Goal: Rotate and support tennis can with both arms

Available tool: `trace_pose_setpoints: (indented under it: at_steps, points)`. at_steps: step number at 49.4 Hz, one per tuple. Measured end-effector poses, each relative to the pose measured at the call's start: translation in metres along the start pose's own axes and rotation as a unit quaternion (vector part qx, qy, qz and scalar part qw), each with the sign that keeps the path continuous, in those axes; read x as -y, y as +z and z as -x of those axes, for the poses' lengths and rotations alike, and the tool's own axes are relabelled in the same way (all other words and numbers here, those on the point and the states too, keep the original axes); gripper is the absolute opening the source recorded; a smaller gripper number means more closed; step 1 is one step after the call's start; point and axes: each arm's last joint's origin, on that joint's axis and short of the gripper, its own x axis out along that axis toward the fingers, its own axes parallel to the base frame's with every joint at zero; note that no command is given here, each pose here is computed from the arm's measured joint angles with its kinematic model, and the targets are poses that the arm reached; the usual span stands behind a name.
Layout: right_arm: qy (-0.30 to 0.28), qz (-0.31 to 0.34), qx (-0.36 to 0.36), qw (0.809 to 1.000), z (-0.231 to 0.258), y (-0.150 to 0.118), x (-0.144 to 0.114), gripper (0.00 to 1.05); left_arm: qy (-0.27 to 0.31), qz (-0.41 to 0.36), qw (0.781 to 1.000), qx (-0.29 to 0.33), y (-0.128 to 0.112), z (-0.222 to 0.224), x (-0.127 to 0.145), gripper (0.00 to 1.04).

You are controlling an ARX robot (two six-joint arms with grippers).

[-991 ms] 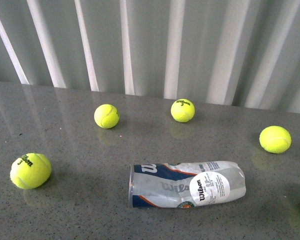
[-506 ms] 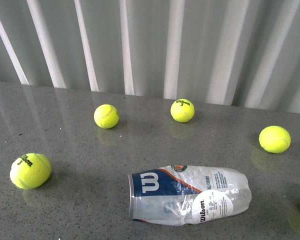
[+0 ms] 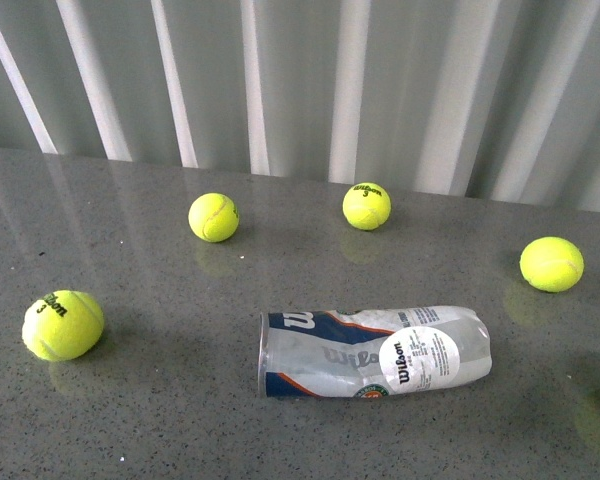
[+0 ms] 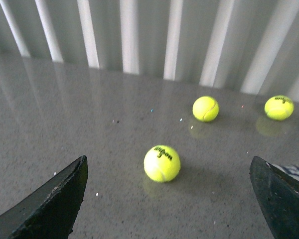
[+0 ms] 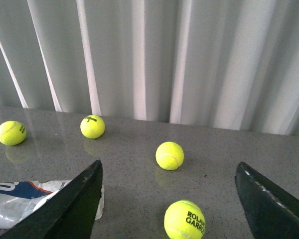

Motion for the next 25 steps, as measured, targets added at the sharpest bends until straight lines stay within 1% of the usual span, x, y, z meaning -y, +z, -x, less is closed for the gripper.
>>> trace_pose_setpoints:
  at_steps: [1,3,4,5,6,8,9,10,12,16,18,19,21,23,24,25]
  points:
    - [0.000,0.000,0.000,1.000,0.000,0.000,0.000,0.85,-0.005,-0.001,1.000,-0.007,0.008,-0.004,0.002,0.98]
    - [0.000,0.000,0.000,1.000,0.000,0.000,0.000,0.90,-0.016,-0.001,1.000,-0.002,0.020,-0.010,0.005,0.98]
    - [0.000,0.000,0.000,1.000,0.000,0.000,0.000,0.93,-0.024,-0.002,1.000,0.005,0.029,-0.014,0.007,0.98]
    - [0.000,0.000,0.000,1.000,0.000,0.000,0.000,0.98,-0.038,-0.006,0.999,0.020,0.042,-0.021,0.012,0.98]
    - [0.001,0.000,0.000,1.000,0.000,0.000,0.000,1.00,-0.050,-0.011,0.998,0.031,0.052,-0.027,0.016,0.98]
    - [0.000,0.000,0.000,1.000,0.000,0.000,0.000,0.97,-0.088,-0.016,0.994,0.061,0.079,-0.048,0.028,0.98]
    - [0.000,0.000,0.000,1.000,0.000,0.000,0.000,0.97,-0.109,-0.013,0.992,0.064,0.088,-0.061,0.035,0.98]
    - [0.000,0.000,0.000,1.000,0.000,0.000,0.000,0.97,-0.123,-0.012,0.990,0.061,0.093,-0.071,0.041,0.98]
    - [0.000,0.000,0.000,1.000,0.000,0.000,0.000,0.98,-0.154,-0.006,0.988,0.027,0.100,-0.103,0.056,0.98]
    - [0.000,0.000,0.000,1.000,0.000,0.000,0.000,0.98,-0.198,0.014,0.979,-0.046,0.092,-0.142,0.076,0.98]
    - [0.000,0.000,0.000,1.000,0.000,0.000,0.000,0.98,-0.212,0.026,0.972,-0.093,0.081,-0.163,0.086,0.98]
    - [0.000,0.000,0.000,1.000,0.000,0.000,0.000,0.98,-0.216,0.033,0.970,-0.106,0.078,-0.168,0.089,0.98]
    - [0.000,0.000,0.000,1.000,0.000,0.000,0.000,0.98,-0.234,0.052,0.958,-0.155,0.064,-0.186,0.098,0.98]
    - [0.000,0.000,0.000,1.000,0.000,0.000,0.000,0.98,-0.244,0.079,0.944,-0.208,0.045,-0.210,0.111,0.98]
    - [0.000,0.000,0.000,1.000,0.000,0.000,0.000,0.98,-0.248,0.086,0.939,-0.222,0.039,-0.217,0.114,0.98]
    - [0.000,0.000,0.000,1.000,0.000,0.000,0.000,0.98,-0.258,0.101,0.929,-0.244,0.029,-0.225,0.120,0.98]
